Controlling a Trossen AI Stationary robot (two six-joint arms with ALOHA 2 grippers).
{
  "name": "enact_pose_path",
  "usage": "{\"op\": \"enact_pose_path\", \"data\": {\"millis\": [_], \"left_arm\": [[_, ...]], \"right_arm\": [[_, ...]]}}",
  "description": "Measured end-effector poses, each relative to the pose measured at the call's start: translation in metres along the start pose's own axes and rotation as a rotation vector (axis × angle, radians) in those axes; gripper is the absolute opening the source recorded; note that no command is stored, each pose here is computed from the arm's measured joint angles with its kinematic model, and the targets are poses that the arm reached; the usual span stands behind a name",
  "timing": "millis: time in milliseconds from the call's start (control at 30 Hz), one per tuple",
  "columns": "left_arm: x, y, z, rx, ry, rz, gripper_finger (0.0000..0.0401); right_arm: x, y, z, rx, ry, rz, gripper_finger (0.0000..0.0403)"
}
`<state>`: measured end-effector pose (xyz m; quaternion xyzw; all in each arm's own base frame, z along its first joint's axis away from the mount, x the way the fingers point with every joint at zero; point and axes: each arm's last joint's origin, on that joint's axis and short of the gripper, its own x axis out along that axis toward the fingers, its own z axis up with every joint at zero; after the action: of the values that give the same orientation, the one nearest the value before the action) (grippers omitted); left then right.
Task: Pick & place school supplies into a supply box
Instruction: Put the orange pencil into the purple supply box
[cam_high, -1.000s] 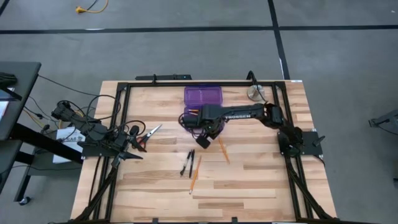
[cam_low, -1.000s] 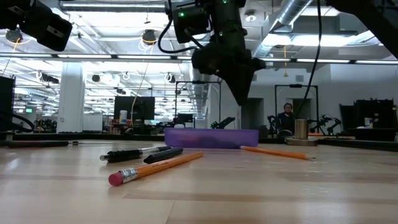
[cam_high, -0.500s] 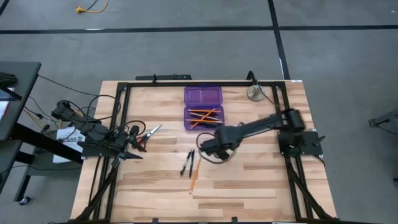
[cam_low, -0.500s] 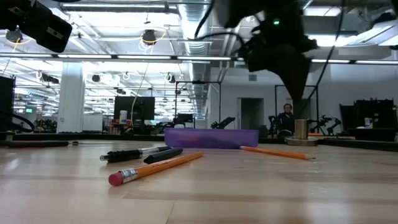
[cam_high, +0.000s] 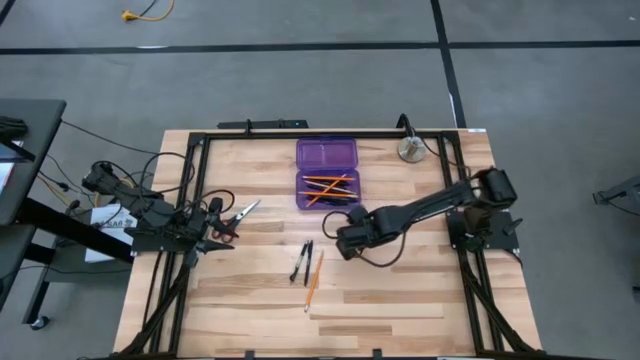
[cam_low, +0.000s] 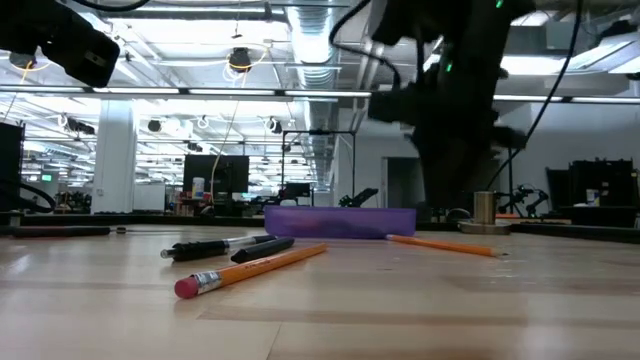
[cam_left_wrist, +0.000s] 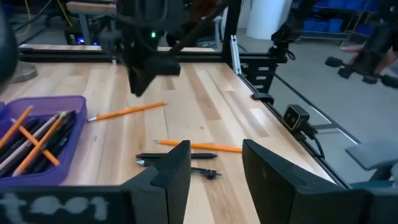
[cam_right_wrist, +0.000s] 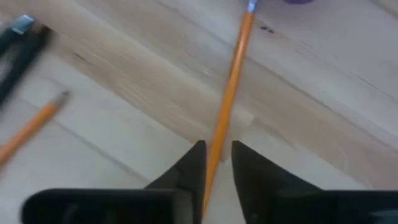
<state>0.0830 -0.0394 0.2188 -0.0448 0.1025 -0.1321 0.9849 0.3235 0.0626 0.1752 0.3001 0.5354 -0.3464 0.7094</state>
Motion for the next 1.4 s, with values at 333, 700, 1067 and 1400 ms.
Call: {"op": "enact_pose_path", "data": {"millis": [333, 700, 1067, 1400], "left_arm": [[0.000, 0.000, 0.000, -0.001, 0.004, 0.003, 0.0132], [0.000, 0.000, -0.001, -0.007, 0.014, 0.005, 0.0132], [0.000, 0.000, -0.002, -0.010, 0.019, 0.005, 0.0132], [0.000, 0.000, -0.002, -0.011, 0.020, 0.005, 0.0132]], "right_arm": [[0.056, 0.002, 0.007, -0.016, 0.118, -0.074, 0.0185], [0.056, -0.003, 0.011, 0.055, 0.129, -0.110, 0.0102], [0.050, -0.001, 0.005, 0.024, 0.115, -0.107, 0.0006], [0.011, 0.030, 0.000, -0.068, 0.082, 0.013, 0.0003]]}}
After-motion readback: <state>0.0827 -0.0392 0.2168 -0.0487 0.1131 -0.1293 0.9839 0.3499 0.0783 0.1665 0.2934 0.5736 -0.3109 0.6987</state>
